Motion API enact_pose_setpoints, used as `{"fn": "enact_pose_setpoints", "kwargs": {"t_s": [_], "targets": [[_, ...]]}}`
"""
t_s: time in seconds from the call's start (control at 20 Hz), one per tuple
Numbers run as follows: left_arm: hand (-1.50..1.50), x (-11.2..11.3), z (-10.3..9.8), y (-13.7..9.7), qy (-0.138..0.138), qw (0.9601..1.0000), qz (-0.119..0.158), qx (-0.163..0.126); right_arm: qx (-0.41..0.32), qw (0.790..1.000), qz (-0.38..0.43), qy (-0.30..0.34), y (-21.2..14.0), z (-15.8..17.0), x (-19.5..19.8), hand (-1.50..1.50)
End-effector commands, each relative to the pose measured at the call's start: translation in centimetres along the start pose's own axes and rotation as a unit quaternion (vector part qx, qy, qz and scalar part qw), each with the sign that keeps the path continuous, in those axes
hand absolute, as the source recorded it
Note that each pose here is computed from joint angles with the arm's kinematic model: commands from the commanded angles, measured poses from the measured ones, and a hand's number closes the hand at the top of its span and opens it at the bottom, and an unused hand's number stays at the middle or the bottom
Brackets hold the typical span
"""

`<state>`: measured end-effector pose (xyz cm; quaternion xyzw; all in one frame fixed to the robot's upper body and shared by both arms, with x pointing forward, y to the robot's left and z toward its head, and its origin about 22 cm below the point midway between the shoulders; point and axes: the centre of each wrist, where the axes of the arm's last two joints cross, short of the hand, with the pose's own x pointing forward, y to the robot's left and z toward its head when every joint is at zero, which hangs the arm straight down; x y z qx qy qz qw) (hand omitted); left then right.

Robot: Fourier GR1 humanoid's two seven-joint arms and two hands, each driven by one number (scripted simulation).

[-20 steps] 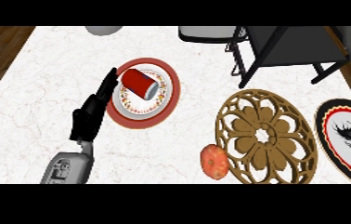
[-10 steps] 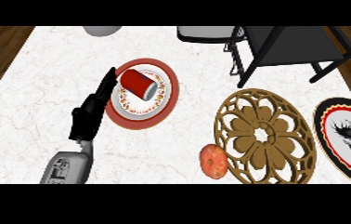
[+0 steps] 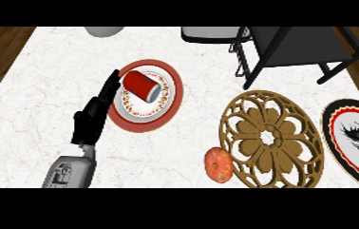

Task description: Pick the eggplant from the placemat and place it in the tiered shelf

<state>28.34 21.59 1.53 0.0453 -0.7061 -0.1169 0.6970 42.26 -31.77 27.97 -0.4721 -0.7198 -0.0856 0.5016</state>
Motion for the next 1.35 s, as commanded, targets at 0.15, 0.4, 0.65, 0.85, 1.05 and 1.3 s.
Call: {"fn": "enact_pose_setpoints", "kwargs": {"t_s": [0.15,0.4,0.65,0.85,1.05,1.3], "targets": [[0.00,0.3,0.7,0.7,0.004,1.0000,0.002,0.007,-0.080,0.987,-0.134,0.028,-5.1,-2.0,1.6,-1.50],[0.00,-1.2,1.4,0.5,0.004,0.9999,-0.006,0.013,-0.128,0.982,-0.114,0.074,-9.4,-2.4,0.7,-1.50],[0.00,-1.2,0.3,2.2,0.010,0.9995,-0.003,0.029,-0.092,0.981,-0.074,0.156,-17.4,-3.7,-1.1,-1.50],[0.00,-0.9,0.9,0.8,0.005,0.9998,-0.009,0.018,-0.077,0.982,-0.049,0.166,-23.2,-3.2,-3.6,-1.50],[0.00,-1.5,0.9,1.9,0.009,0.9997,-0.001,0.023,-0.065,0.984,-0.012,0.165,-29.3,-2.4,-5.9,-1.50],[0.00,-1.7,1.5,1.6,0.008,0.9999,-0.004,0.014,-0.041,0.984,-0.035,0.169,-35.1,-0.7,-10.0,-1.50]]}}
